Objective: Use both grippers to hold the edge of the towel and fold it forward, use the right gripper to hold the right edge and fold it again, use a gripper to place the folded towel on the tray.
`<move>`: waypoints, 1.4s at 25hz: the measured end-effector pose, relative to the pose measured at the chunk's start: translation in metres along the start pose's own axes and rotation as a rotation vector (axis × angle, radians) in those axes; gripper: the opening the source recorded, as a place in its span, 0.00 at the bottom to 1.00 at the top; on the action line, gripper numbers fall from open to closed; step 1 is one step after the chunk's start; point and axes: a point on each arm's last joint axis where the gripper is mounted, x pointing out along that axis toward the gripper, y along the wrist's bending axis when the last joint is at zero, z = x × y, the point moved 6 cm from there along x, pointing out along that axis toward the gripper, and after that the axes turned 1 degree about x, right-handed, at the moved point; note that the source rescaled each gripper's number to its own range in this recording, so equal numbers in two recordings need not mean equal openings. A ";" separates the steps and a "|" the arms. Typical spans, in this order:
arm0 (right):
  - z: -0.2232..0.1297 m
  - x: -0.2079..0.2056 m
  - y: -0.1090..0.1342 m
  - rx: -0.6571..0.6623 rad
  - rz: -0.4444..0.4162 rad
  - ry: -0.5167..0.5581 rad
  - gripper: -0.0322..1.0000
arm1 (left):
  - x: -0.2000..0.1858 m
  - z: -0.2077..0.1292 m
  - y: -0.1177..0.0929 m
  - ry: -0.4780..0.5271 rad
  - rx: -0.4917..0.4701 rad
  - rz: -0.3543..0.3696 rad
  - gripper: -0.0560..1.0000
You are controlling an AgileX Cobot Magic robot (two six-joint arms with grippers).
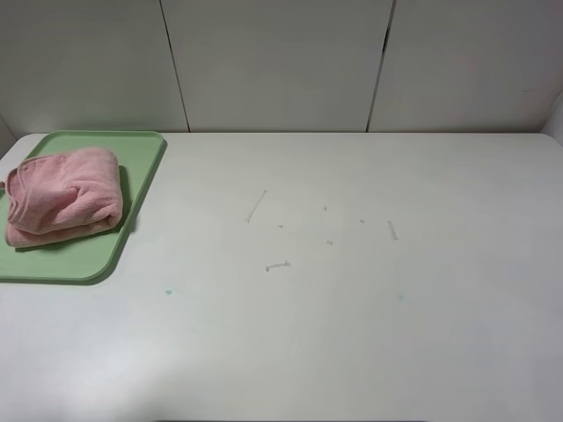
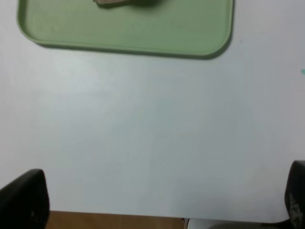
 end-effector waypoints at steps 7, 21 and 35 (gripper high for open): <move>0.000 0.000 0.000 0.000 0.000 0.000 1.00 | 0.006 -0.032 -0.007 -0.105 -0.017 -0.040 1.00; 0.000 0.000 0.000 0.000 0.000 0.000 1.00 | 0.014 -0.061 -0.013 -0.314 -0.038 -0.079 1.00; 0.000 0.000 0.000 0.000 0.000 0.000 1.00 | -0.006 -0.077 -0.021 -0.529 0.033 -0.124 1.00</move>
